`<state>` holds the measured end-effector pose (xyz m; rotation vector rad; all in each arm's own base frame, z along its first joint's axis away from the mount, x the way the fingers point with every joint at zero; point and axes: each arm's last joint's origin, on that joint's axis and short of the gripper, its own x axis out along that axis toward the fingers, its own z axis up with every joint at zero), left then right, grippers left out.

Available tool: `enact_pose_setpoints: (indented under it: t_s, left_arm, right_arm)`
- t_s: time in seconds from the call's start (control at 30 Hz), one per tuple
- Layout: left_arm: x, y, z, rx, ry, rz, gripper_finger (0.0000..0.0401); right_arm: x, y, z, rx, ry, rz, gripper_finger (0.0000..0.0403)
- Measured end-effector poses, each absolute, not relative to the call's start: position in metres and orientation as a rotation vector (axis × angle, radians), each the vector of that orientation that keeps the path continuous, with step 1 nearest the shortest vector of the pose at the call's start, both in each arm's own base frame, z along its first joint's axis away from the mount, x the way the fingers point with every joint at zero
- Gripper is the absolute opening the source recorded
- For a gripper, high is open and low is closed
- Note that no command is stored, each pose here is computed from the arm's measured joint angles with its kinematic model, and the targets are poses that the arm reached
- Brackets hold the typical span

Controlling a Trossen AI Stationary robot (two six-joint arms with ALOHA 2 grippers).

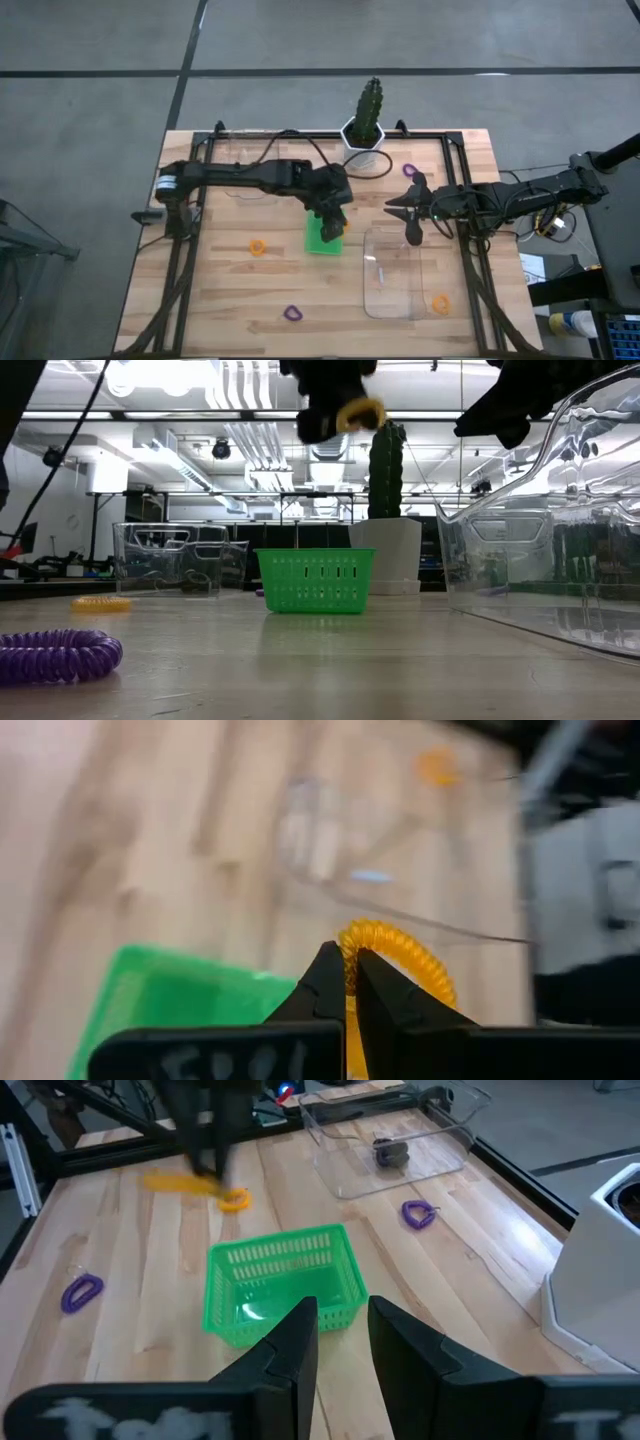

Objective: Sort spring keychains
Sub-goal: Put the top orange spring keychain into the green bin

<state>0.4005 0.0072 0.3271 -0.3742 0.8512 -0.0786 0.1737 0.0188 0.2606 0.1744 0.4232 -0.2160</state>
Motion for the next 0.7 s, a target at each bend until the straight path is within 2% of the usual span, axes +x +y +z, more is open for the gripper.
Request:
enact_pose_setpoints:
  t_s: [0.23,0.7]
  left_arm:
    - [0.403,0.016,0.299,-0.359,0.989,0.201,0.0005]
    - [0.392,0.018,0.227,-0.493,1.084,0.39,0.0005]
  right_arm:
    - [0.174,0.019,0.261,0.175,0.423,-0.215,0.0086]
    - [0.174,0.019,0.261,0.175,0.422,-0.215,0.0086]
